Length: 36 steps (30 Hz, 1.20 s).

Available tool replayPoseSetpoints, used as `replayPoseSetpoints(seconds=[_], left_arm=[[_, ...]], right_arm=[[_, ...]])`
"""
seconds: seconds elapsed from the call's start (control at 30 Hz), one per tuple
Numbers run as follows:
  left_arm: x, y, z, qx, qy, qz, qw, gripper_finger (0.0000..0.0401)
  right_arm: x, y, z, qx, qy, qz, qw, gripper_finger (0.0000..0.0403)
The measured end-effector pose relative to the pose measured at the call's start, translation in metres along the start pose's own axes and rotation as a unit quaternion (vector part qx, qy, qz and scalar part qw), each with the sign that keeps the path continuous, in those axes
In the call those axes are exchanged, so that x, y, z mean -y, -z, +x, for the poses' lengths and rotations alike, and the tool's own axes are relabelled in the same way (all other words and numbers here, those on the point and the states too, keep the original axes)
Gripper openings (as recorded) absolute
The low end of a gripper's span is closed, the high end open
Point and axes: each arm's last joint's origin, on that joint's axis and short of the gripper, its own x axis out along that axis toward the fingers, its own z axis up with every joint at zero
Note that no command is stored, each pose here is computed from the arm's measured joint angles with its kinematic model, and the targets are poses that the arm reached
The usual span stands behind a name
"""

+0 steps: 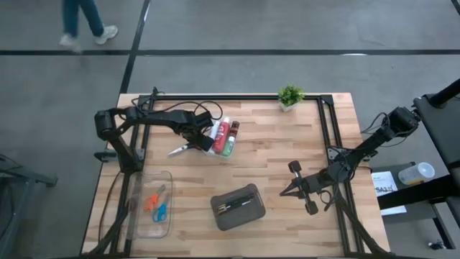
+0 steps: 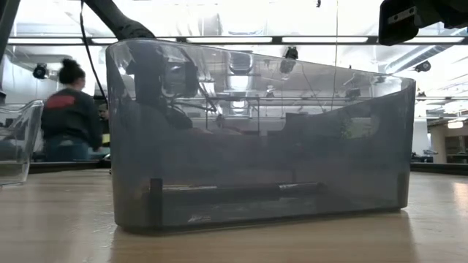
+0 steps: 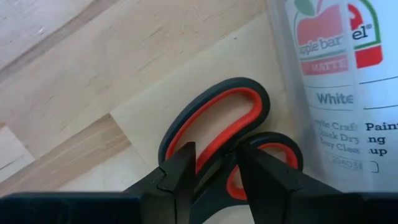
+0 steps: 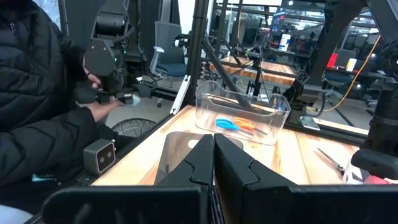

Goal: Pick & Place Paint Supplies
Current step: Put the black scissors into the bottom transparent bin

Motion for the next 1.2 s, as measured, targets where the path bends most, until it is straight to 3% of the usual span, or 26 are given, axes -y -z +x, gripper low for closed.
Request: replayPoseSetpoints(seconds=[0.27, 0.77, 1.2], left_arm=[[-0.009, 0.002, 0.000, -0.031, -0.020, -0.046, 0.998, 0.0131], [-0.041, -0.010, -0.001, -0.028, -0.060, -0.104, 0.992, 0.0131], [-0.039, -0.013, -0.025, 0.009, -0.025, -0.094, 0.995, 0.0131]], right_arm=[[0.000, 0.000, 0.000, 0.000, 0.000, 0.000, 1.000, 0.0008], [0.000, 0.000, 0.000, 0.000, 0.000, 0.000, 1.000, 0.0008], [0.000, 0.000, 0.000, 0.000, 0.000, 0.000, 1.000, 0.0008]])
